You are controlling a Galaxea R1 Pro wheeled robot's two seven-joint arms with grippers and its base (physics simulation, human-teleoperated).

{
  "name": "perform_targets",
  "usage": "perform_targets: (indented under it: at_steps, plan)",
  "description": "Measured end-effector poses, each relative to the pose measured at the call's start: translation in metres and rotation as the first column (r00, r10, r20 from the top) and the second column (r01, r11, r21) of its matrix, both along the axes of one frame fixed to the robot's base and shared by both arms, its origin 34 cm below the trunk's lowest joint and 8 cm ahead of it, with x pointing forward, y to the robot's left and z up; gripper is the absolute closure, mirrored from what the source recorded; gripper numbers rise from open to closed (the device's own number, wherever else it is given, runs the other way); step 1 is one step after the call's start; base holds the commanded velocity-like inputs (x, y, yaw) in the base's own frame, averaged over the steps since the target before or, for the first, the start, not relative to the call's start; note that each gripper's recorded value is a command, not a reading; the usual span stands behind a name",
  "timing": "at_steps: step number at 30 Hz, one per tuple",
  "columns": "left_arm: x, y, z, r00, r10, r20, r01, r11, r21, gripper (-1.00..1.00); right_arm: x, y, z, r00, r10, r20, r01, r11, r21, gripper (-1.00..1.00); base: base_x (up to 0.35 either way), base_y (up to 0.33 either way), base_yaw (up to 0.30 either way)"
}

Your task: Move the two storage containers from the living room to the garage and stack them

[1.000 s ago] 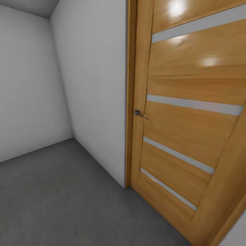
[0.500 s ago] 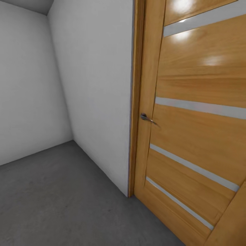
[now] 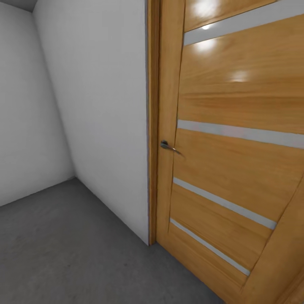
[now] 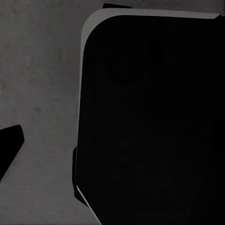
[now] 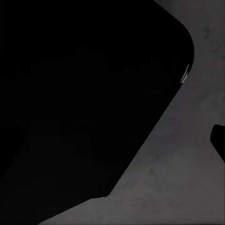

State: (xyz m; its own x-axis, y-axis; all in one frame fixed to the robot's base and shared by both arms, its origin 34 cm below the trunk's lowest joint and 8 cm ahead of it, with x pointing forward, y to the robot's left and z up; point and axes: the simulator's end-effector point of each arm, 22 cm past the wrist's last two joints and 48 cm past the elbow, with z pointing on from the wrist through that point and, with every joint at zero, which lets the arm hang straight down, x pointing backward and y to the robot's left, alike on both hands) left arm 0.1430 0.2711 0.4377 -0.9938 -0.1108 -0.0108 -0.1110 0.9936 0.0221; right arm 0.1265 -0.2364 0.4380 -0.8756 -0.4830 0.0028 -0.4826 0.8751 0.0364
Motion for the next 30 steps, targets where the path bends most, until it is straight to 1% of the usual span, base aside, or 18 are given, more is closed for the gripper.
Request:
perform_targets:
  at_steps: [14, 30]
  plan:
    - [-0.0001, -0.0005, 0.0000, 1.000, 0.000, 0.000, 0.000, 1.000, 0.000, -1.00, 0.0000, -0.0005, 0.0000, 1.000, 0.000, 0.000, 0.000, 1.000, -0.001, -1.00, 0.015, 0.011, -0.250]
    - [-0.0002, -0.0010, 0.0001, 1.000, 0.000, 0.000, 0.000, 1.000, -0.001, -1.00, 0.0000, 0.0002, 0.0001, 1.000, 0.000, 0.001, 0.000, 1.000, 0.000, -1.00, 0.229, 0.199, -0.249]
